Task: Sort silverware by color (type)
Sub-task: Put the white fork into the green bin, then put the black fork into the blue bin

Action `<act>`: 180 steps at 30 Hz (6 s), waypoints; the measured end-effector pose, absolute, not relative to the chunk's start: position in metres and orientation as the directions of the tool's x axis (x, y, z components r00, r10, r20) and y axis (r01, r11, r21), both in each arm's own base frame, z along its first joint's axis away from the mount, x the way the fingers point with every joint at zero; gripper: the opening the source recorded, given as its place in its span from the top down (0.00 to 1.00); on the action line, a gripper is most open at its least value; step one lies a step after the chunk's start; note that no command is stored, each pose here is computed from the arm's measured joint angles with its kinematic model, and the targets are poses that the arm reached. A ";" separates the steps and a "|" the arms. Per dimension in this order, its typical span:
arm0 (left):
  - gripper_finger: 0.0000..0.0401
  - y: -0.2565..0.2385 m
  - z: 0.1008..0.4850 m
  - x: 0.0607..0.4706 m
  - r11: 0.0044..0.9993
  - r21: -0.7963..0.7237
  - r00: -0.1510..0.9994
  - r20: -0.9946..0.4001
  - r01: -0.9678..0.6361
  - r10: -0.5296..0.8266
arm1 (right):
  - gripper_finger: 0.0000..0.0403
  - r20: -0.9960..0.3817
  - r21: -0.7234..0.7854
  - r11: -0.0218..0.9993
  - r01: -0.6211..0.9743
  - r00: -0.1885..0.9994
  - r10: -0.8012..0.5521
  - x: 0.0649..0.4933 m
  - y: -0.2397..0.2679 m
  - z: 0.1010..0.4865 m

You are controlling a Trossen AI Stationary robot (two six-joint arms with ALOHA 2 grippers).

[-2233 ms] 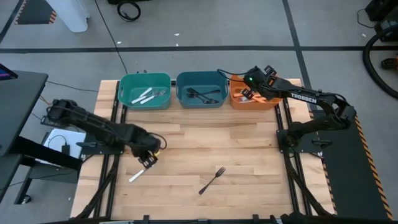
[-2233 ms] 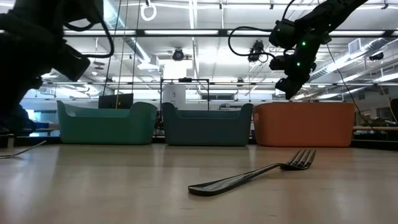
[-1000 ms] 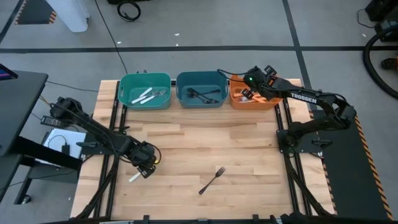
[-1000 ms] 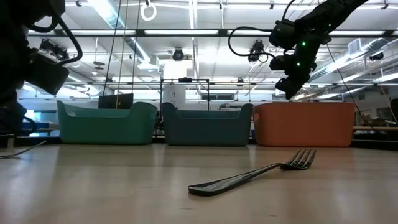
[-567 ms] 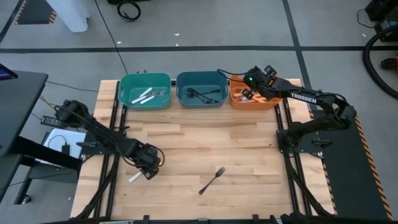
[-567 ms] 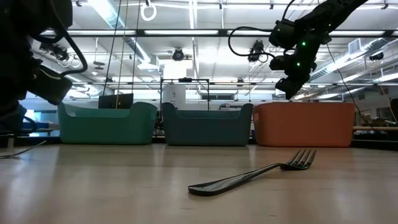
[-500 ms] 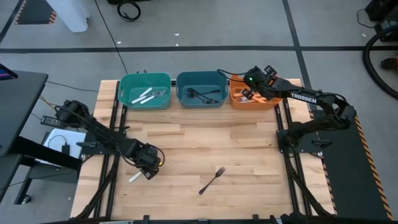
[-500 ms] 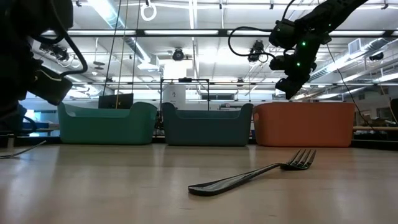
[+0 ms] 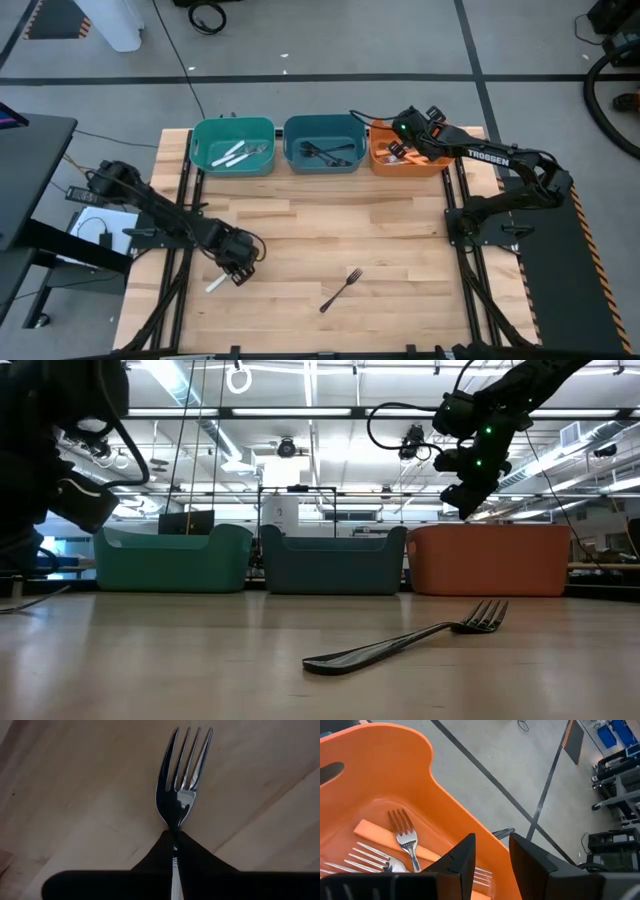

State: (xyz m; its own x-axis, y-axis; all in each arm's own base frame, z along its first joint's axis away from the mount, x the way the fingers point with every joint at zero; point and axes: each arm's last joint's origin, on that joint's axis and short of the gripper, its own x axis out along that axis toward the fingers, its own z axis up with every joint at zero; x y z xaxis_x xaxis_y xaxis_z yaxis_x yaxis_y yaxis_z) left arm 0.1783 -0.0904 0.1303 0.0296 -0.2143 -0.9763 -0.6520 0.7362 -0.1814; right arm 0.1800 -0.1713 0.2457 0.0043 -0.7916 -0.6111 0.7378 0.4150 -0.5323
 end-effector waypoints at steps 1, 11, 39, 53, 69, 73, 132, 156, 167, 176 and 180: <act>0.97 -0.088 0.133 0.179 0.729 -0.201 0.043 -0.972 -0.654 -0.230 | 0.69 -0.611 -0.532 0.415 0.738 0.004 -0.791 0.180 -0.171 0.246; 0.97 -0.043 0.173 0.179 0.629 -0.385 0.279 -0.923 -0.675 -0.265 | 0.69 -0.612 -0.534 0.416 0.736 0.004 -0.791 0.180 -0.171 0.246; 0.95 0.126 0.251 0.147 0.540 -0.464 0.712 -0.434 -0.702 0.551 | 0.69 -0.629 -0.416 0.466 0.781 0.124 -0.767 0.197 -0.154 0.246; 0.95 0.145 0.242 0.119 0.643 0.049 0.525 -0.532 -0.764 0.664 | 0.69 -0.651 -0.302 0.455 0.838 0.167 -0.740 0.198 -0.153 0.245; 0.74 0.144 0.234 0.116 0.672 0.312 0.409 -0.600 -0.672 0.688 | 0.69 -0.695 -0.017 0.709 0.705 0.501 -0.515 0.216 -0.142 0.248; 0.69 0.145 0.235 0.117 0.649 0.256 0.414 -0.593 -0.716 0.691 | 0.69 -0.650 0.120 0.831 0.543 0.676 -0.348 0.231 -0.127 0.253; 0.68 0.111 0.318 0.147 0.834 0.093 0.687 -0.521 -0.545 0.507 | 0.69 -0.725 0.092 0.866 -0.492 0.563 0.396 0.319 0.116 0.128; 0.68 0.111 0.313 0.143 0.821 0.105 0.639 -0.576 -0.561 0.510 | 0.69 -0.797 0.079 0.954 -0.290 0.556 0.235 0.321 0.115 0.103; 0.68 0.109 0.310 0.142 0.824 0.102 0.620 -0.609 -0.558 0.495 | 0.69 -0.831 -0.013 1.000 -0.024 0.556 0.002 0.322 0.071 0.112; 0.68 0.109 0.309 0.141 0.824 0.102 0.618 -0.612 -0.558 0.494 | 0.69 -0.823 -0.042 0.999 0.016 0.566 -0.043 0.319 0.036 0.135; 0.68 0.109 0.309 0.141 0.825 0.101 0.612 -0.621 -0.557 0.489 | 0.69 -0.824 -0.003 1.000 -0.026 0.567 0.013 0.319 0.035 0.135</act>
